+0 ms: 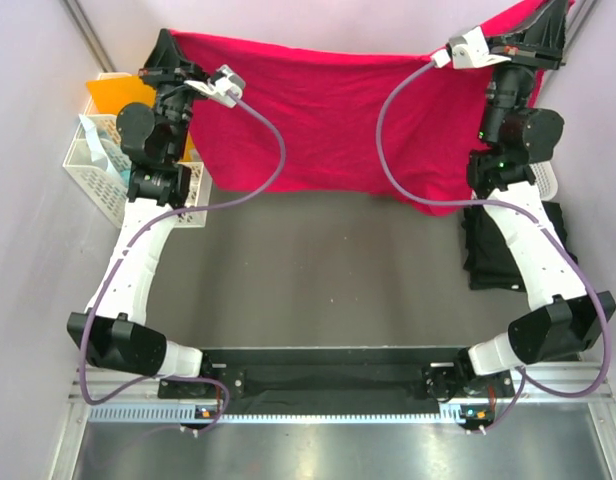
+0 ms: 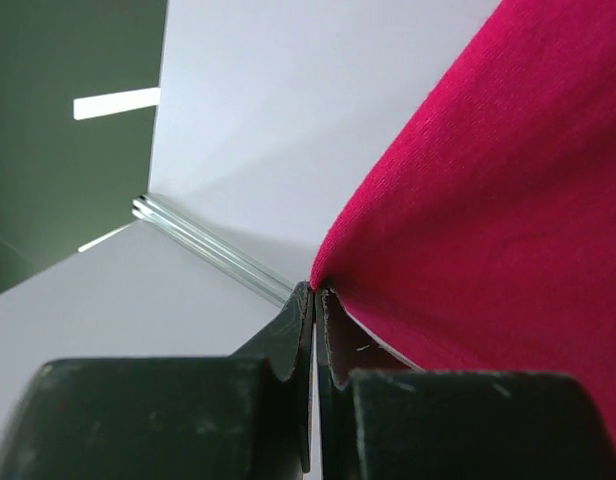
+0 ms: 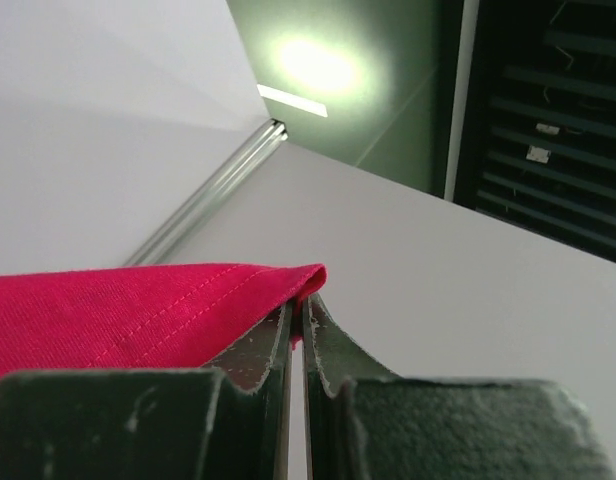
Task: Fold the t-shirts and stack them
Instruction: Flatten the tshirt out
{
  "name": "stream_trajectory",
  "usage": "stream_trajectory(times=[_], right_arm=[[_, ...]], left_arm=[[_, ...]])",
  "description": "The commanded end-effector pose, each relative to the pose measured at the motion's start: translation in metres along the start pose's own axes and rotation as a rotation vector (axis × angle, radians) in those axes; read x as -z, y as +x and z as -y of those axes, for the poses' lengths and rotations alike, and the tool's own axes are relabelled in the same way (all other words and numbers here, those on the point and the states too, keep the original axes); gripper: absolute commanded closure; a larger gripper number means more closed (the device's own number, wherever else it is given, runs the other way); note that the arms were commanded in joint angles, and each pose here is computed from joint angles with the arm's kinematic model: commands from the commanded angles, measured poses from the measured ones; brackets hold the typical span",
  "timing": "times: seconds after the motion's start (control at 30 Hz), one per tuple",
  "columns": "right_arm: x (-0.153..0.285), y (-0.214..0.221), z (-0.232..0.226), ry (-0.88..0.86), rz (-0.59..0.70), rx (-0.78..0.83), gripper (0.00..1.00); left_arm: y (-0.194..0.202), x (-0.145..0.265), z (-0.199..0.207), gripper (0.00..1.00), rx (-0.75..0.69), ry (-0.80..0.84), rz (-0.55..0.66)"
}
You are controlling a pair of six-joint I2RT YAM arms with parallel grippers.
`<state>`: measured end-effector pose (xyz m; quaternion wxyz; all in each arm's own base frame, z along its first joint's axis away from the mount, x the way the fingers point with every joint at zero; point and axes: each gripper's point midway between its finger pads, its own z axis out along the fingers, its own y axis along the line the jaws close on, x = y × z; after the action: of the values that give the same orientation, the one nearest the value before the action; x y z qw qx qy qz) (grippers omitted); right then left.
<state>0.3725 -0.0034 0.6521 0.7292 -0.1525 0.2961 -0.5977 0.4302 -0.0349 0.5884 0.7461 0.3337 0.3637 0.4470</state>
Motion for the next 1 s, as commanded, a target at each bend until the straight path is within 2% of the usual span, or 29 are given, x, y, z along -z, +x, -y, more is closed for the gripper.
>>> stream_trajectory(times=[0.0, 0.1, 0.13, 0.2, 0.23, 0.3, 0.37, 0.43, 0.47, 0.5, 0.53, 0.57, 0.6, 0.63, 0.67, 0.73, 0.8, 0.87, 0.9, 0.97], right_arm=[[-0.008, -0.011, 0.075, 0.199, 0.048, -0.006, 1.0], [-0.015, -0.017, 0.081, 0.263, 0.066, -0.002, 1.0], [-0.02, -0.018, 0.07, 0.271, 0.07, 0.006, 1.0], [-0.029, -0.021, 0.077, 0.304, 0.067, 0.013, 1.0], [-0.037, -0.021, 0.053, 0.245, 0.068, 0.018, 1.0], [-0.049, -0.022, 0.034, 0.152, 0.079, -0.012, 1.0], [-0.057, -0.02, -0.013, -0.045, 0.098, -0.005, 1.0], [-0.057, -0.023, -0.068, -0.214, 0.144, 0.017, 1.0], [-0.059, -0.025, -0.079, -0.256, 0.158, 0.039, 1.0], [-0.06, -0.026, -0.093, -0.292, 0.184, 0.079, 1.0], [-0.059, -0.022, -0.126, -0.355, 0.187, 0.096, 1.0], [-0.072, -0.026, -0.112, -0.321, 0.197, 0.103, 1.0], [-0.079, -0.027, -0.114, -0.311, 0.203, 0.123, 1.0], [-0.084, -0.023, -0.139, -0.295, 0.2, 0.141, 1.0], [-0.099, -0.028, -0.108, -0.198, 0.204, 0.154, 1.0], [-0.107, -0.022, -0.122, -0.147, 0.209, 0.207, 1.0], [-0.112, -0.027, -0.105, -0.049, 0.263, 0.253, 1.0], [-0.109, -0.029, -0.083, 0.069, 0.271, 0.245, 1.0], [-0.106, -0.031, -0.054, 0.173, 0.266, 0.232, 1.0], [-0.097, -0.033, -0.026, 0.282, 0.267, 0.195, 1.0]], left_arm=[[-0.026, 0.004, -0.063, 1.0, -0.098, -0.176, 0.086], [-0.023, -0.005, -0.059, 1.0, -0.129, -0.203, 0.087], [-0.025, -0.007, -0.065, 1.0, -0.126, -0.23, 0.093], [-0.017, -0.019, -0.05, 1.0, -0.085, -0.188, 0.071], [-0.018, -0.022, -0.054, 1.0, -0.073, -0.18, 0.072], [-0.012, -0.033, -0.03, 1.0, -0.064, -0.083, 0.109], [0.005, -0.046, 0.01, 1.0, -0.063, 0.072, 0.096], [0.016, -0.057, 0.027, 1.0, -0.056, 0.176, 0.093], [0.032, -0.069, 0.057, 1.0, -0.066, 0.233, 0.075], [0.041, -0.076, 0.062, 1.0, -0.081, 0.239, 0.071], [0.041, -0.086, 0.049, 1.0, -0.111, 0.213, 0.079], [0.059, -0.096, 0.078, 1.0, -0.123, 0.26, 0.059], [0.064, -0.103, 0.076, 1.0, -0.141, 0.229, 0.057], [0.062, -0.112, 0.054, 1.0, -0.167, 0.16, 0.055], [0.074, -0.123, 0.076, 1.0, -0.186, 0.167, 0.045], [0.074, -0.133, 0.059, 1.0, -0.265, 0.091, 0.055], [0.078, -0.14, 0.059, 1.0, -0.357, 0.013, 0.071], [0.075, -0.143, 0.049, 1.0, -0.392, -0.063, 0.075], [0.067, -0.14, 0.029, 1.0, -0.394, -0.158, 0.085], [0.053, -0.132, 0.001, 1.0, -0.374, -0.268, 0.065]])
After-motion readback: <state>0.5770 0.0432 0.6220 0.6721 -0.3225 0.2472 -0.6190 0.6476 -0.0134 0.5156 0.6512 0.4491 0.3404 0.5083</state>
